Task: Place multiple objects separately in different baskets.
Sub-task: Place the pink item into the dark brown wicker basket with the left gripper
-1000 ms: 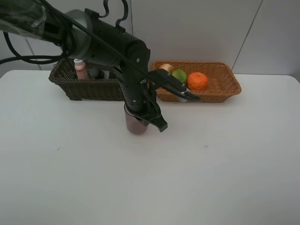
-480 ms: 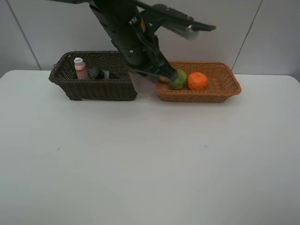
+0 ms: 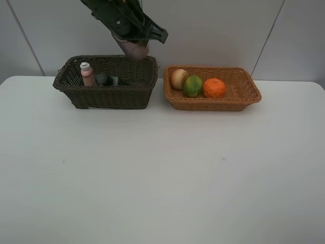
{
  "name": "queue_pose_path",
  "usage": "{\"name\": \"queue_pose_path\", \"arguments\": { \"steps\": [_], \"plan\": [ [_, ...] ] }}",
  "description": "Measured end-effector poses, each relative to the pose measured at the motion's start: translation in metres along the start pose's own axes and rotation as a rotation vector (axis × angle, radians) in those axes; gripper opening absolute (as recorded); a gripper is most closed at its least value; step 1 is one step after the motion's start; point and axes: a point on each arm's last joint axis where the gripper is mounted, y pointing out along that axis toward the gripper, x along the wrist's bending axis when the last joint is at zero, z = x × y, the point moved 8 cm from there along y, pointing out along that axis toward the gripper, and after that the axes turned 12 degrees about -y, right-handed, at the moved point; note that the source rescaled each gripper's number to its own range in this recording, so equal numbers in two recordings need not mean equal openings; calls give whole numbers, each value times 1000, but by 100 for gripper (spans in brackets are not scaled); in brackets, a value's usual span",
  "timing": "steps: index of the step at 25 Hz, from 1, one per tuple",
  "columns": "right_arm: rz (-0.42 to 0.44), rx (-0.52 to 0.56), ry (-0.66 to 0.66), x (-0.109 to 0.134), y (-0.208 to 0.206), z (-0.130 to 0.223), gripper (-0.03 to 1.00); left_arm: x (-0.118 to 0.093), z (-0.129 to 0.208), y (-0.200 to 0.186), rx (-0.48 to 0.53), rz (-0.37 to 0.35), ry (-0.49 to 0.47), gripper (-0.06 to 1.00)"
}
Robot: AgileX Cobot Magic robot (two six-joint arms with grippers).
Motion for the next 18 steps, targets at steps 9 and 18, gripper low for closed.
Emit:
{"name": "queue_pose_path", "arguments": {
  "steps": [9, 18],
  "plan": [
    [0, 0, 0, 0, 0, 0, 98, 32, 15, 51, -26, -14, -58, 0],
    [0, 0, 0, 0, 0, 0, 98, 30, 39, 82, 1, 6, -105, 0]
  ]
}}
